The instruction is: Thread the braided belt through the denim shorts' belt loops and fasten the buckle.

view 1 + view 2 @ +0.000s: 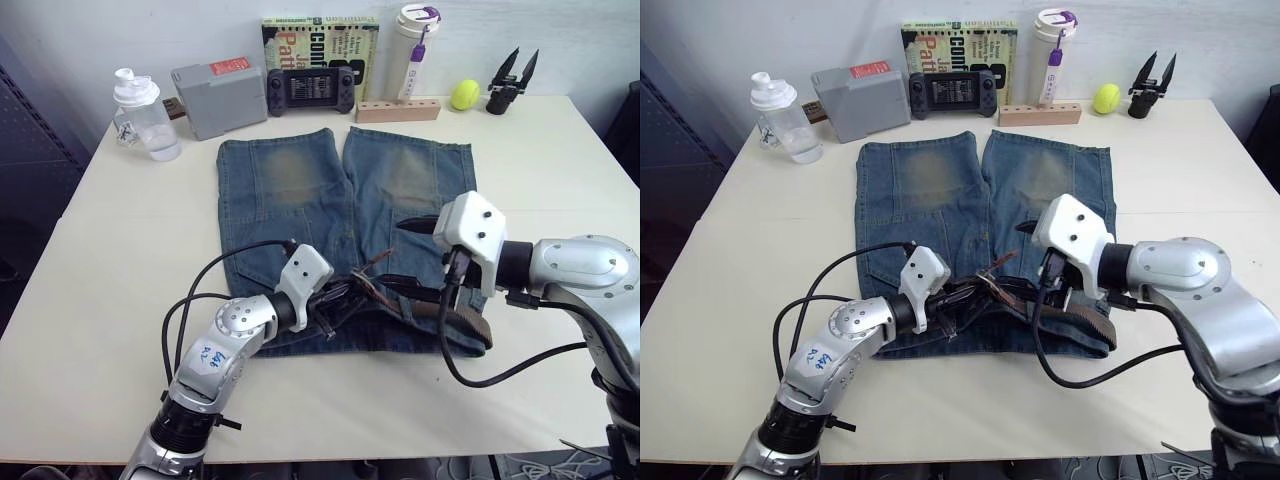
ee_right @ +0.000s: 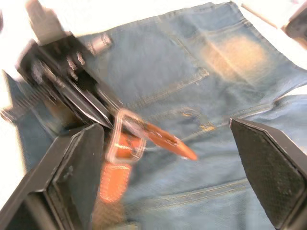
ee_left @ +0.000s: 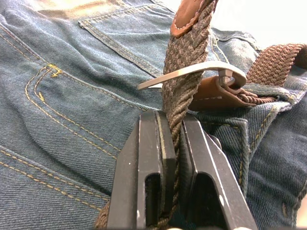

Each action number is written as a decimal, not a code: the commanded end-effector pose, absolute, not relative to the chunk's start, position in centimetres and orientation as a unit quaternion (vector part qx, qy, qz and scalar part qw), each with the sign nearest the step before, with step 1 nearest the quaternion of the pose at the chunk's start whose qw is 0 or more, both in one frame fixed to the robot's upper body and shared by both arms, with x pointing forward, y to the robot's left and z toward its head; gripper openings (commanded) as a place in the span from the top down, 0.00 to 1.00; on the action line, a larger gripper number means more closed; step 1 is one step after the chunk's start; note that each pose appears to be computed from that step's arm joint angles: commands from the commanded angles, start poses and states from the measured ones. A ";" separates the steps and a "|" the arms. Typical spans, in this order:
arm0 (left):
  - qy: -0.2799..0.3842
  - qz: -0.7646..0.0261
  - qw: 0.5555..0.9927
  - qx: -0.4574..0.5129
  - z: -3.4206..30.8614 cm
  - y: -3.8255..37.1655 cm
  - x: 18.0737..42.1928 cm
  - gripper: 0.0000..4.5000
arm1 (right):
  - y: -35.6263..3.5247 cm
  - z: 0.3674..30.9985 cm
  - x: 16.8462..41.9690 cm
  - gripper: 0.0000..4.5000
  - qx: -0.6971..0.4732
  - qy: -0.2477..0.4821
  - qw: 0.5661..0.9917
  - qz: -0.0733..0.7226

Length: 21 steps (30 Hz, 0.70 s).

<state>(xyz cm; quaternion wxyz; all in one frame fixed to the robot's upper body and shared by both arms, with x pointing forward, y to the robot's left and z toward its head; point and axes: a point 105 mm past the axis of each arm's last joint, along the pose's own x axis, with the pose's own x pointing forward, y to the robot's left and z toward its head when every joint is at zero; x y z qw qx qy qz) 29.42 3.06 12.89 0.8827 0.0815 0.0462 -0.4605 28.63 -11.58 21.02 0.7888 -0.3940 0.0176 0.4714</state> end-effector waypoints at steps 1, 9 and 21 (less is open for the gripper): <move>0.020 -0.475 0.874 0.101 13.8 2.2 28.9 1.00 | -10.9 20.0 29.7 0.01 -0.516 -0.032 0.718 0.467; 0.021 -0.468 0.876 0.117 13.5 2.3 29.1 1.00 | -10.5 20.0 31.0 0.21 -0.565 -0.065 0.680 0.463; 0.029 -0.457 0.882 0.114 13.4 2.7 29.4 1.00 | -10.3 19.4 30.1 0.99 -0.561 -0.058 0.675 0.476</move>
